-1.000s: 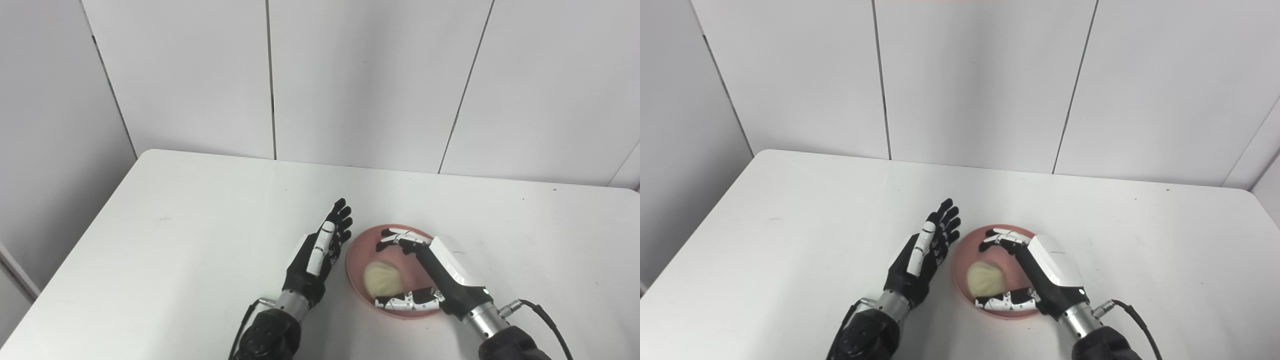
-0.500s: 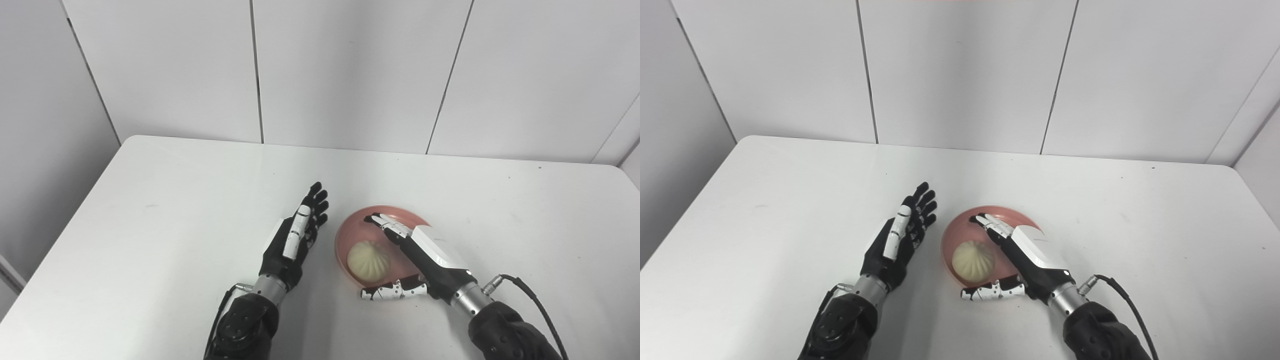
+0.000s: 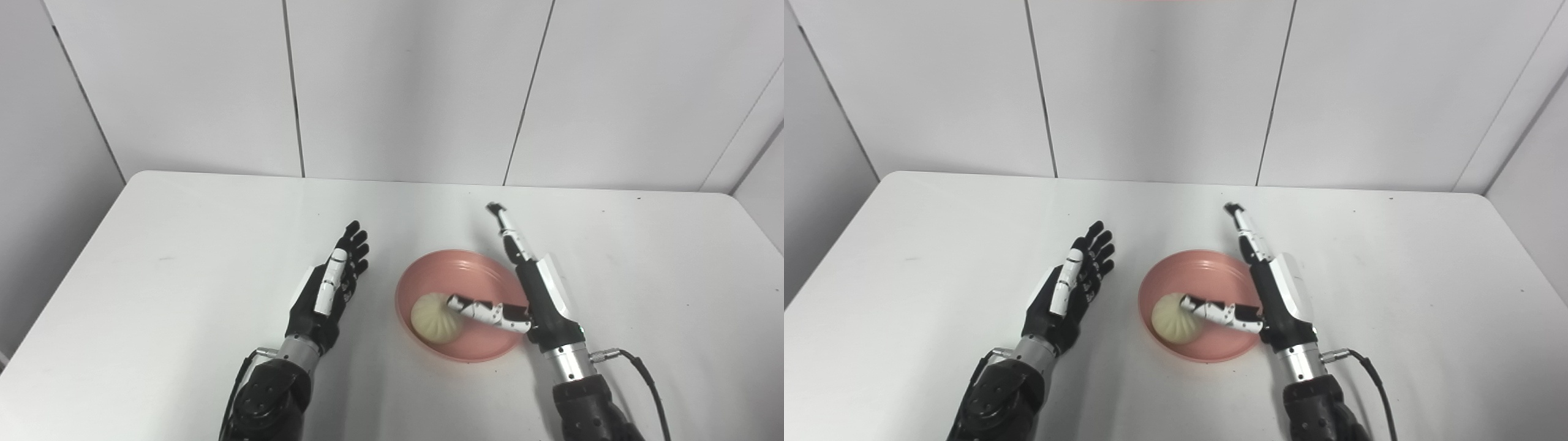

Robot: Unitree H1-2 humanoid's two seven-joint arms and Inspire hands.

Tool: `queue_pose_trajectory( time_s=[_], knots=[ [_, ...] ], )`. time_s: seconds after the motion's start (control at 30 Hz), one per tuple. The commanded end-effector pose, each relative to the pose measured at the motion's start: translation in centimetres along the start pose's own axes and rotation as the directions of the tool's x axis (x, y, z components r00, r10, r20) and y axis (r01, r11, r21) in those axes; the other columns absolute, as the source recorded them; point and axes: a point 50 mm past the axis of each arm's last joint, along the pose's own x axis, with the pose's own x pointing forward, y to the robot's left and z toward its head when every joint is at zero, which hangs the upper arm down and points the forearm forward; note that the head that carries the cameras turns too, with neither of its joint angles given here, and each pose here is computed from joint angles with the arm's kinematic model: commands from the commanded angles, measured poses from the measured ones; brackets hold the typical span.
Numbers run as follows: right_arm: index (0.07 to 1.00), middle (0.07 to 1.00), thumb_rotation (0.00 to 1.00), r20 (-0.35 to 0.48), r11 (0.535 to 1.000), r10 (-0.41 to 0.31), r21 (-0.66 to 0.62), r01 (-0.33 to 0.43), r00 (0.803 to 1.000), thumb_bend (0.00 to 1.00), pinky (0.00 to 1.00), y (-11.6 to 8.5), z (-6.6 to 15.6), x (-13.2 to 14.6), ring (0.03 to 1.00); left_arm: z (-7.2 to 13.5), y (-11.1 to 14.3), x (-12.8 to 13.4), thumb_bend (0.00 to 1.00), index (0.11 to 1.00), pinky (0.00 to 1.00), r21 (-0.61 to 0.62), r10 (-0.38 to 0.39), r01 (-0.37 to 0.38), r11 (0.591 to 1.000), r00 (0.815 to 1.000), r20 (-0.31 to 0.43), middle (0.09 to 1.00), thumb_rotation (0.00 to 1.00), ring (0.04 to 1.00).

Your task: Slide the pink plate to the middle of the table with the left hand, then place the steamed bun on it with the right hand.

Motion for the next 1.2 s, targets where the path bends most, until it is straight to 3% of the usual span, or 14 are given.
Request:
queue_pose_trajectory(
  time_s=[0.0,0.1,0.17,0.33,0.43,0.57,0.7,0.8,1.03,1.17],
  knots=[
    [0.990,0.987,0.73,0.091,0.994,-0.102,0.037,0.100,0.991,0.65,0.96,-1.1,1.3,2.0,0.987,0.7,0.3,0.4,0.59,0.966,1.00,0.006,0.007,-0.007,1.000,1.000,0.020,0.987,0.98,1.000],
    [0.988,0.981,0.78,0.059,0.988,-0.140,0.068,0.136,0.988,0.64,0.98,-1.4,1.1,2.3,0.987,0.7,0.4,0.3,0.60,0.969,1.00,0.013,0.007,-0.008,1.000,1.000,0.028,0.989,0.99,1.000],
    [0.980,0.978,0.79,-0.028,0.982,-0.150,0.111,0.152,0.988,0.62,0.97,-1.8,0.7,2.3,0.973,0.5,0.6,0.4,0.61,0.971,1.00,0.025,0.017,-0.017,1.000,0.999,0.027,0.992,0.99,1.000],
    [0.991,0.974,0.83,-0.177,0.966,-0.104,0.215,0.141,0.979,0.57,0.94,-2.6,0.2,1.6,0.961,0.4,0.7,0.4,0.60,0.989,1.00,0.050,0.025,-0.027,0.998,0.999,0.046,1.000,1.00,1.000],
    [0.999,0.988,0.85,-0.218,0.943,-0.056,0.310,0.124,0.974,0.61,0.99,-3.2,-0.2,1.0,0.989,0.2,0.6,0.5,0.61,0.999,1.00,0.059,0.016,-0.019,0.998,0.999,0.049,1.000,1.00,1.000],
    [0.994,0.984,0.86,-0.256,0.876,-0.033,0.458,0.151,0.966,0.62,1.00,-4.2,-1.1,0.0,0.986,0.1,0.1,0.4,0.61,1.000,1.00,0.056,-0.002,-0.001,0.998,0.999,0.054,1.000,1.00,1.000],
    [0.990,0.980,0.91,-0.278,0.830,-0.041,0.525,0.188,0.960,0.76,1.00,-5.0,-2.1,-1.0,0.981,0.0,-0.7,0.3,0.55,1.000,1.00,0.111,0.006,-0.016,0.994,0.996,0.092,1.000,1.00,1.000],
    [0.987,0.973,0.91,-0.296,0.805,-0.049,0.553,0.213,0.954,0.79,1.00,-5.4,-2.4,-1.6,0.975,-0.1,-1.5,0.2,0.55,1.000,1.00,0.106,0.018,-0.030,0.994,0.993,0.114,1.000,1.00,1.000],
    [0.982,0.969,0.90,-0.298,0.807,-0.045,0.552,0.211,0.954,0.79,1.00,-5.8,-2.8,-2.5,0.969,0.8,-3.0,1.0,0.62,1.000,1.00,0.126,0.080,-0.101,0.987,0.984,0.157,1.000,1.00,1.000],
    [0.976,0.967,0.88,-0.300,0.805,-0.044,0.554,0.212,0.953,0.81,1.00,-6.1,-2.7,-3.0,0.972,0.8,-3.4,1.0,0.61,1.000,1.00,0.091,0.116,-0.131,0.987,0.981,0.152,1.000,1.00,1.000]
  ],
)
